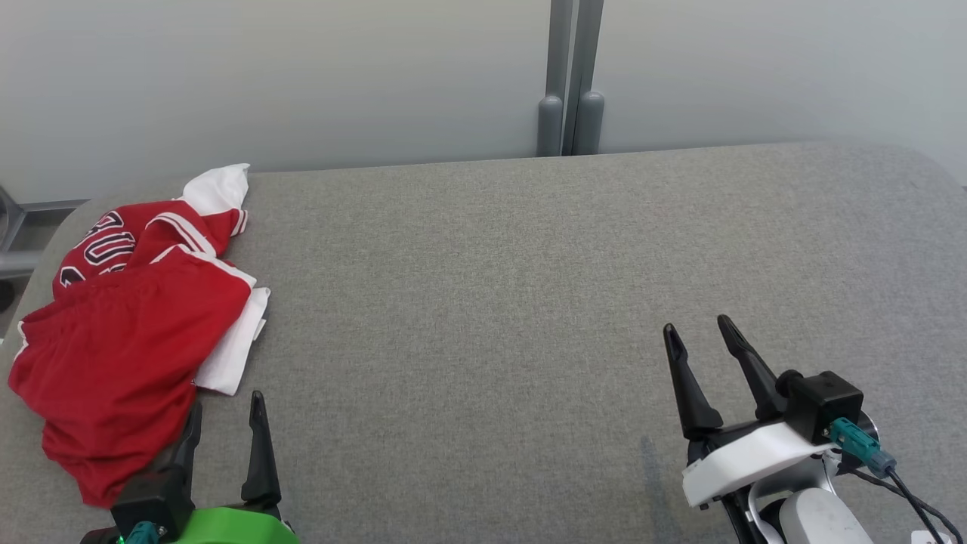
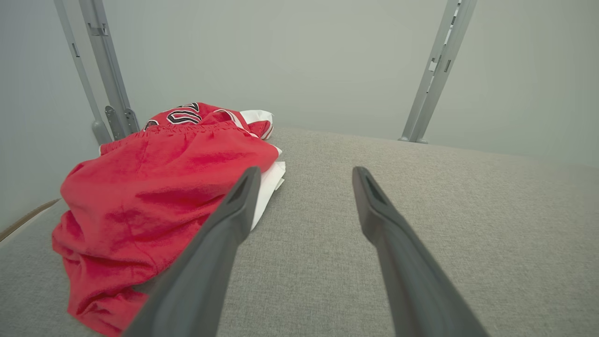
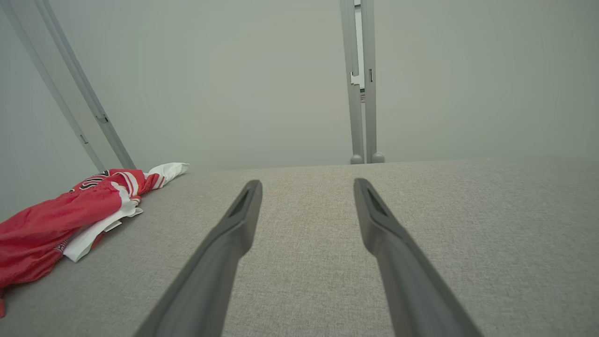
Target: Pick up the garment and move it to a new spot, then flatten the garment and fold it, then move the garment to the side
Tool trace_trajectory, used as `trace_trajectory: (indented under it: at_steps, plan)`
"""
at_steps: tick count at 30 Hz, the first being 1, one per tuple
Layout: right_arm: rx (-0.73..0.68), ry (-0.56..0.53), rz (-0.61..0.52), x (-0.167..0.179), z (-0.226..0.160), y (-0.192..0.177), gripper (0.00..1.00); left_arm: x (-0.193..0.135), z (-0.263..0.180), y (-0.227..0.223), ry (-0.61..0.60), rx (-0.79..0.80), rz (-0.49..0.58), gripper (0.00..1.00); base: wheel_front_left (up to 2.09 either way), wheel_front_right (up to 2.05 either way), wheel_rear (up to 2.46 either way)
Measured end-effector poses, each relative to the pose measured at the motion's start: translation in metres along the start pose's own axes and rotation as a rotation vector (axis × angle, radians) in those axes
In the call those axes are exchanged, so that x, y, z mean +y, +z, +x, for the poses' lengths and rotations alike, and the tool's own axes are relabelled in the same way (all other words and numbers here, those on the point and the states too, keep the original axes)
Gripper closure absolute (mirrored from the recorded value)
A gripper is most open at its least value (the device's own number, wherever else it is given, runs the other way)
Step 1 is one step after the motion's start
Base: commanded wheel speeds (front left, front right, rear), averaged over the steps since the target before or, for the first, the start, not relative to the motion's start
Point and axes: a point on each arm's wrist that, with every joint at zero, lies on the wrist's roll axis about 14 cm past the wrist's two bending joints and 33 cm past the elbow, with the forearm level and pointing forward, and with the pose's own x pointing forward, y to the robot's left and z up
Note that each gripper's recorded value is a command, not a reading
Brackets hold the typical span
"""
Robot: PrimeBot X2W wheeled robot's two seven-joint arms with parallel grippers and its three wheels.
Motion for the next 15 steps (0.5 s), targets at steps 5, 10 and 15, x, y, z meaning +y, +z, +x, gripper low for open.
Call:
trace_trajectory:
  at_steps: [5, 10, 15]
  plan:
    - [-0.001, 0.013, -0.033, 0.0028, 0.0000, -0.0009, 0.00, -0.0003, -0.0020, -0.0006, -0.006, -0.004, 0.035, 0.00, 0.00, 0.00, 0.00]
    - [-0.004, 0.019, -0.059, 0.0035, -0.0003, -0.0014, 0.00, -0.0019, -0.0026, -0.0002, -0.015, -0.011, 0.069, 0.00, 0.00, 0.00, 0.00]
    - [-0.009, 0.025, -0.081, 0.0045, -0.0005, -0.0015, 0.00, -0.0031, -0.0028, -0.0001, -0.022, -0.015, 0.093, 0.00, 0.00, 0.00, 0.00]
